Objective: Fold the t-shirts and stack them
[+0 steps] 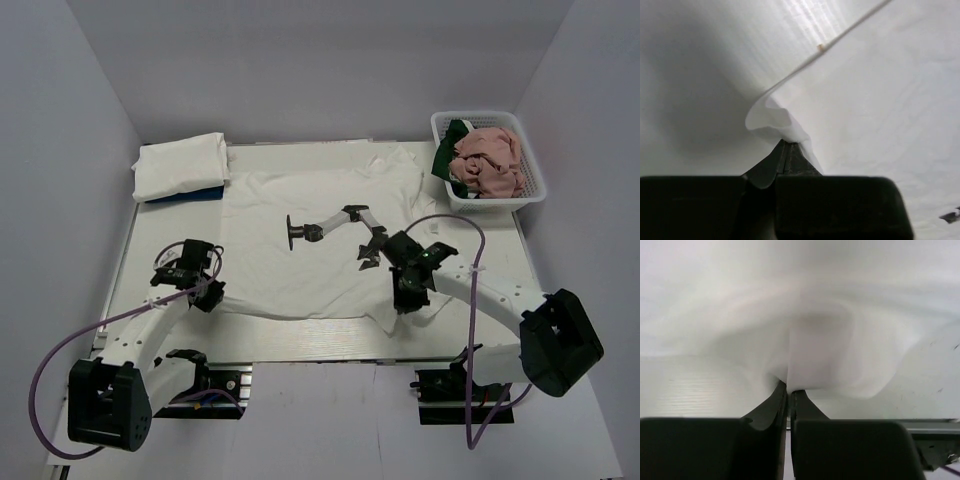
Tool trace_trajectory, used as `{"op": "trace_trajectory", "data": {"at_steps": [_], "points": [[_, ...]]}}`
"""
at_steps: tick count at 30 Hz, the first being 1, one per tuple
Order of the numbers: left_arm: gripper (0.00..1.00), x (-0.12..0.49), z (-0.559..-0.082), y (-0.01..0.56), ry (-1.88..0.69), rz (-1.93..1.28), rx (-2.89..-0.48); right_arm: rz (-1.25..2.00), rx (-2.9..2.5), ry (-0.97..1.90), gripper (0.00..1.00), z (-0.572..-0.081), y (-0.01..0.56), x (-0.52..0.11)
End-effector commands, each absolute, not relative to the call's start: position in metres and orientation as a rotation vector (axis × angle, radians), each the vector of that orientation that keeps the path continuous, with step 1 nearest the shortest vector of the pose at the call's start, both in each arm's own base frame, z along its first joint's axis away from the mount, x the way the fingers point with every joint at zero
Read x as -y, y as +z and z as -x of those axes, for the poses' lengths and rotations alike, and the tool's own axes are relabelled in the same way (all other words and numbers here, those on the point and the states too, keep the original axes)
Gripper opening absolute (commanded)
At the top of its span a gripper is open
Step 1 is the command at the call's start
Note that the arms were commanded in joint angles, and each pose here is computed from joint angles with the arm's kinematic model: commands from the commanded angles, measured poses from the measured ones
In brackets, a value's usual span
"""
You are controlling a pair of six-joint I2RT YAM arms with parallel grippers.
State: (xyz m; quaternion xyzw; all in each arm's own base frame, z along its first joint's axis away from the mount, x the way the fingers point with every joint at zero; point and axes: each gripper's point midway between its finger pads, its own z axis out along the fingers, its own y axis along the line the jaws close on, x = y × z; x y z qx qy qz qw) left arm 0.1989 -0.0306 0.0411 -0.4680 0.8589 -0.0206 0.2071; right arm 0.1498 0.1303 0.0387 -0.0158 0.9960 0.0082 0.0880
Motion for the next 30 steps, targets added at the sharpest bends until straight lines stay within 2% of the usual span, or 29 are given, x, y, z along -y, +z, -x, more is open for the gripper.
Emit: {"op": "trace_trajectory", "data": {"at_steps": [1,7,15,21,26,27,28,29,30], "points": [[0.0,0.035,-0.232,0.068,-0.158,1.247,-2.291,0.09,-2.82,0.029,0.0,-0.191,0.069,-0.139],[0.0,0.033,-0.263,0.086,-0.141,1.239,-2.251,0.036,-2.642,-0.066,0.0,-0.255,0.11,-0.134],[0.0,0.025,-0.311,0.105,-0.085,1.237,-2.189,-0.048,-2.453,0.036,0.0,-0.34,0.146,-0.147],[0.0,0.02,-0.346,0.103,-0.009,1.231,-2.178,-0.066,-2.385,0.037,0.0,-0.393,0.155,-0.148],[0.0,0.013,-0.383,0.105,0.052,1.231,-2.113,-0.051,-2.429,-0.006,0.0,-0.429,0.135,-0.144],[0.05,0.01,-0.386,0.105,0.075,1.246,-2.103,-0.062,-2.433,-0.009,0.0,-0.434,0.133,-0.143],[0.16,0.011,-0.391,0.104,0.076,1.246,-2.104,-0.064,-2.442,-0.008,0.0,-0.448,0.126,-0.147],[0.38,0.005,-0.399,0.104,0.1,1.256,-2.085,-0.085,-2.451,-0.008,0.01,-0.453,0.123,-0.145],[0.63,0.005,-0.404,0.105,0.102,1.245,-2.088,-0.111,-2.477,-0.022,0.23,-0.455,0.118,-0.14]]}}
